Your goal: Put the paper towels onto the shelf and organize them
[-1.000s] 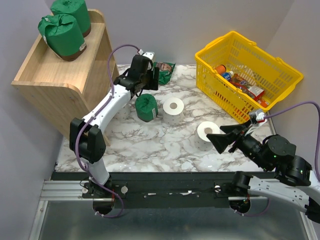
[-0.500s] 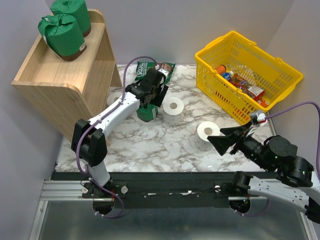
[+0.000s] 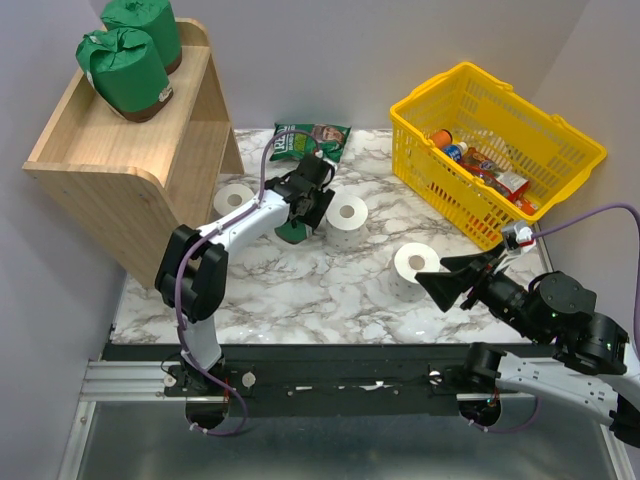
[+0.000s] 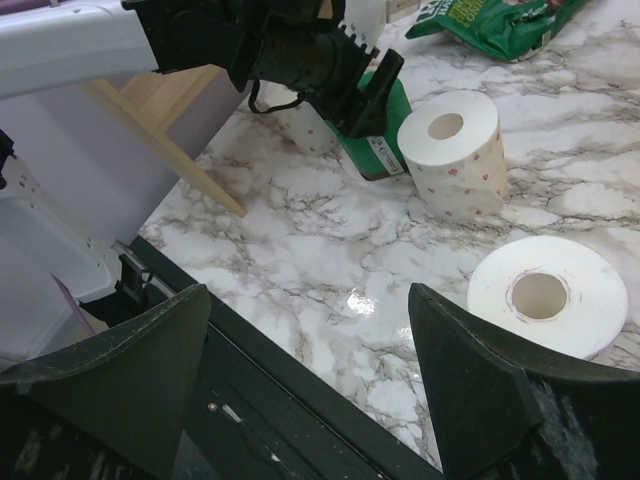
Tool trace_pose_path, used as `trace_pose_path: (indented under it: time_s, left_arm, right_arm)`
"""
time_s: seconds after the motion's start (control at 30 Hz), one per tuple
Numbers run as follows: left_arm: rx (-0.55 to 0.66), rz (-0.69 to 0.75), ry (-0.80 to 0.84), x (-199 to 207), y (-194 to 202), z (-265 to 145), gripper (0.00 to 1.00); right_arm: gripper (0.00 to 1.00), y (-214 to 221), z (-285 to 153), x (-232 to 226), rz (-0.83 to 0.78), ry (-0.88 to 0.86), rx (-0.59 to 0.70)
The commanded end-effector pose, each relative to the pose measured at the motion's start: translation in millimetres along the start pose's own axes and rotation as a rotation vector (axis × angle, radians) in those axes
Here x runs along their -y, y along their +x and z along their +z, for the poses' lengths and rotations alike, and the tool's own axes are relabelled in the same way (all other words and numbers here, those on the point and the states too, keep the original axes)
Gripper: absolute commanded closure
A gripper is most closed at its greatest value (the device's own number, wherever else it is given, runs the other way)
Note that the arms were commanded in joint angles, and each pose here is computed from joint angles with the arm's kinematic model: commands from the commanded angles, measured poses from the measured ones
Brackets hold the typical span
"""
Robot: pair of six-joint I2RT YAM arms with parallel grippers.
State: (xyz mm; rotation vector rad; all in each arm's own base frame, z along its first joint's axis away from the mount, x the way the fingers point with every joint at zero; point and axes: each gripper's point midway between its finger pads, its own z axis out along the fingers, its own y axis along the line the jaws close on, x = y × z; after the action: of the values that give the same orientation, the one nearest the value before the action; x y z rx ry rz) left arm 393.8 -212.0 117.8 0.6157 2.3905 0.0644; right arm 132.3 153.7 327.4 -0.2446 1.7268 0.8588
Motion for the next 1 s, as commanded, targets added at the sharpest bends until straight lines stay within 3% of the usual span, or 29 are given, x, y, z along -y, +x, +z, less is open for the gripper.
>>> trace_pose_path:
  time_s: [0.0,0.23,0.5,0.7,0.97]
  left_arm:
    - [0.008,0.002,-0.01,2,3,14,0.28]
    - [0.011,0.005,-0.031,-1,-1,12,0.51]
    - [0.033,0.034,-0.091,-11,-17,-25,0.6]
    - [0.105,0.062,-0.183,-27,-53,-90,0.62]
    - [0.332,0.047,-0.317,-63,-130,-236,0.62]
  right_arm:
    - [0.11,-5,-4,-2,0.012,-0.009,0.01]
    - [0.11,-5,-3,-1,0.005,-0.003,0.008]
    - [0.11,-5,-2,-1,0.006,-0.002,0.013]
    - [0.11,-5,-2,-3,0.008,-0.011,0.009]
    - [0.11,-8,-2,-1,0.002,-0.003,0.018]
